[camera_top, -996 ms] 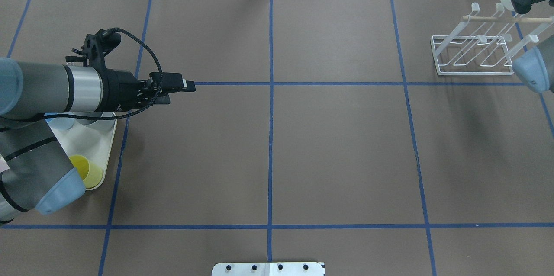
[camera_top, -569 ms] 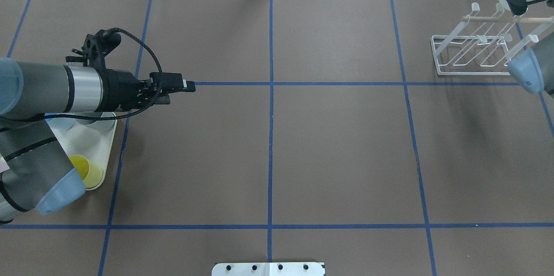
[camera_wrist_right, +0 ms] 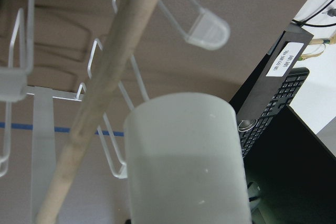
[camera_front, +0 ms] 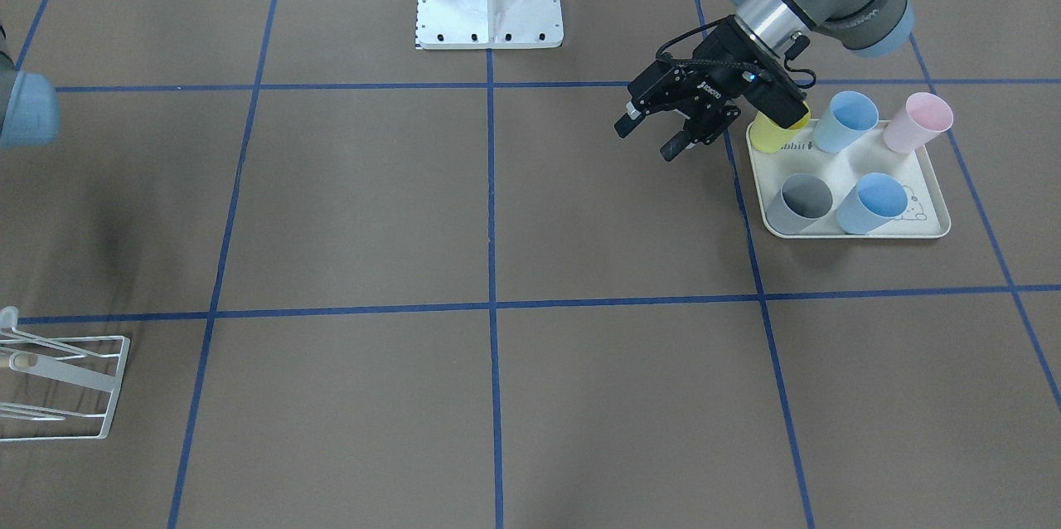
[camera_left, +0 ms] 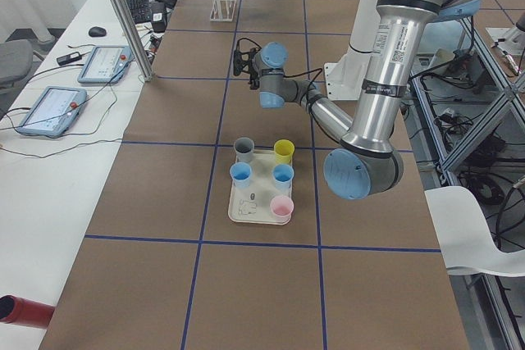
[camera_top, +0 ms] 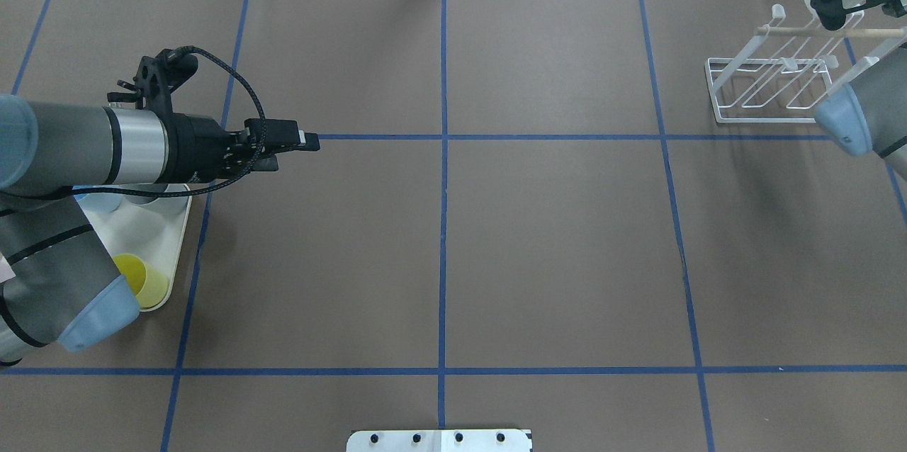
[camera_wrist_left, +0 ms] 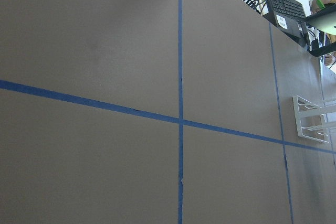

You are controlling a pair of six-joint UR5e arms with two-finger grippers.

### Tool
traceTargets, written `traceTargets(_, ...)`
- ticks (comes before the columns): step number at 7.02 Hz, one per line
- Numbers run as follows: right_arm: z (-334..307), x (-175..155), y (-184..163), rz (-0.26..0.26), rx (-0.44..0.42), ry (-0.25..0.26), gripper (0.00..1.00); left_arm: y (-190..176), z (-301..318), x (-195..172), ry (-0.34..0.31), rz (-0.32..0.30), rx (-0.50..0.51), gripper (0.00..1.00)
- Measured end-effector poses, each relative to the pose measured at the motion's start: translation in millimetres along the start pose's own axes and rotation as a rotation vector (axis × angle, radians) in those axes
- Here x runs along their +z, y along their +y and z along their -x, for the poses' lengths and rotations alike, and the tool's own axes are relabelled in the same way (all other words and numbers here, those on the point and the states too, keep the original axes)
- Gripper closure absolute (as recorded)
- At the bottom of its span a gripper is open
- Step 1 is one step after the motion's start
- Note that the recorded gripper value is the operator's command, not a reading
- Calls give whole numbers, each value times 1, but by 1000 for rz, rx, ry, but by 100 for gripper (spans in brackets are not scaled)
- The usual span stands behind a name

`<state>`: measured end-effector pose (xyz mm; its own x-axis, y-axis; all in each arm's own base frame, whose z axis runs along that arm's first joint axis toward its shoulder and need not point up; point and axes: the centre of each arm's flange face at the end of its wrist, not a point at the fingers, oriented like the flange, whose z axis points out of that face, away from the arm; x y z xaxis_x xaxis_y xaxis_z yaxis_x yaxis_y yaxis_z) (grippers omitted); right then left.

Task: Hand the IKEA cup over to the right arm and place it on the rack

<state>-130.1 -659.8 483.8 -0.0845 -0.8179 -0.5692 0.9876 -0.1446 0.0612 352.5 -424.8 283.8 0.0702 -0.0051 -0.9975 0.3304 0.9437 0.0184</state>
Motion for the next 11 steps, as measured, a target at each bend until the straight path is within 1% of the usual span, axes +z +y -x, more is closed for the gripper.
traceTargets(1,2,3,-4,8,-7,-3,89,0,0,0,0,0,0,0)
traceTargets(2,4,6,-9,19,-14,-6,76,0,0,0,0,0,0,0)
traceTargets(3,5,7,-15,34,-22,-4,59,0,0,0,0,1,0,0)
traceTargets(4,6,8,-20,50,-28,-1,34,1,0,1,0,2,-1,0)
traceTargets(5,6,9,-24,61,-32,2,14,1,0,1,0,2,-1,0)
traceTargets(6,6,10,-26,67,-36,3,13,1,0,1,0,3,-1,0)
traceTargets(10,5,10,-29,71,-33,5,13,1,1,2,-2,5,-2,0)
traceTargets(11,-1,4,-31,65,-22,18,12,1,1,2,-1,5,1,0)
